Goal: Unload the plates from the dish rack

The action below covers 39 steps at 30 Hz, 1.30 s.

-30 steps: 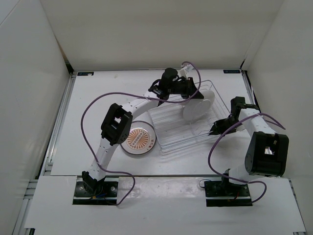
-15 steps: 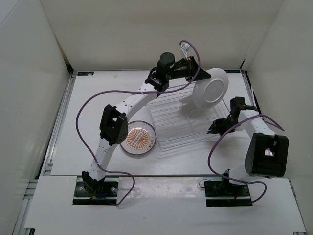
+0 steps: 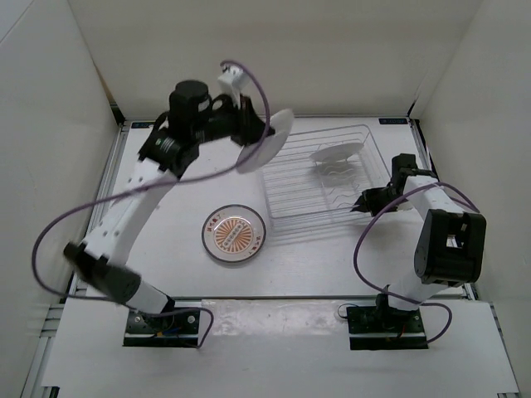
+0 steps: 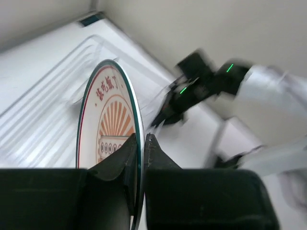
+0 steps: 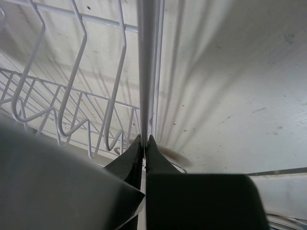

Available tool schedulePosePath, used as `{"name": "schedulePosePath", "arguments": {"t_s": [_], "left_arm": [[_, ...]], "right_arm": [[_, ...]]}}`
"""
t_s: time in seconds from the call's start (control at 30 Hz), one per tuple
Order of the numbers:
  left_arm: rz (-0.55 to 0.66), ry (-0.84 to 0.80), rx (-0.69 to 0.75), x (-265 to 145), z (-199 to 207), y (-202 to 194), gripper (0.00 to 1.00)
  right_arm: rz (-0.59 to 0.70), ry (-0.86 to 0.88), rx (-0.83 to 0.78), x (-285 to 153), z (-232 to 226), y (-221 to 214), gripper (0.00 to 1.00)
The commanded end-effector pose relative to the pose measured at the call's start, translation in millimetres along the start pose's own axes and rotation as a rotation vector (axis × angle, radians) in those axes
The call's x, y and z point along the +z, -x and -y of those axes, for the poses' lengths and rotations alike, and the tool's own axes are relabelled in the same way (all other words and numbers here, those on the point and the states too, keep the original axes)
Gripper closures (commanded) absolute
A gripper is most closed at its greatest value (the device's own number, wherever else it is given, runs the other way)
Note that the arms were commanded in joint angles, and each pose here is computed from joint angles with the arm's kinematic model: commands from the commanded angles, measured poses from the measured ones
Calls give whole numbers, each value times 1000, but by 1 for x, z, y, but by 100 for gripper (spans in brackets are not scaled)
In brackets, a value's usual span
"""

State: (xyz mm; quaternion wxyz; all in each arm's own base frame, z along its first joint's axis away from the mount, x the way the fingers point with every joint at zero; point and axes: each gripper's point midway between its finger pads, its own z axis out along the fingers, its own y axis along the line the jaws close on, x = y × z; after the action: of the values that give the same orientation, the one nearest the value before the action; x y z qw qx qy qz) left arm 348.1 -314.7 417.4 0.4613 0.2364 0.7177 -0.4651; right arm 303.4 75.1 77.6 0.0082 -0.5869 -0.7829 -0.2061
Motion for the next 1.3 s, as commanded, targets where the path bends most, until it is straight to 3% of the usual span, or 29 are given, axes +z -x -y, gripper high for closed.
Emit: {"name": "schedulePosePath", "arguments": {"t_s": [0.0, 0.1, 0.17, 0.23, 0.33, 0.4, 0.63, 0.87, 1.0, 1.07, 1.27], "left_arm": [[-197, 204, 332, -54, 2, -74, 99], [-307, 414, 465, -86, -35, -141, 99], [-317, 524, 522, -109, -44, -149, 99], [-415, 554, 586, -116, -49, -187, 99], [-479, 679, 704, -126, -62, -205, 99], [-456, 828, 748, -133, -77, -199, 99], [-441, 928, 891, -126, -79, -235, 99], [-388, 922, 774, -92, -66, -262, 99], [-449, 930, 774, -76, -70, -283, 98], [-447, 922, 763, -68, -70, -289, 94], [-470, 923, 712, -65, -74, -306, 71]], "right_arm": [[-30, 8, 100, 19, -7, 14, 100], [-33, 12, 109, 18, -11, 21, 100], [-34, 13, 106, 14, -15, 23, 100], [-39, 2, 98, 14, -15, 25, 100], [-49, -19, 94, 13, -13, 25, 100], [-53, -26, 91, 11, -14, 25, 100], [-75, -82, 56, 6, -4, 19, 100], [-68, -87, 19, -5, -5, 18, 100], [-74, -82, 0, -12, -7, 18, 100], [-82, -70, -7, -14, -10, 16, 100], [-88, -45, -5, -20, -20, 17, 100]]}}
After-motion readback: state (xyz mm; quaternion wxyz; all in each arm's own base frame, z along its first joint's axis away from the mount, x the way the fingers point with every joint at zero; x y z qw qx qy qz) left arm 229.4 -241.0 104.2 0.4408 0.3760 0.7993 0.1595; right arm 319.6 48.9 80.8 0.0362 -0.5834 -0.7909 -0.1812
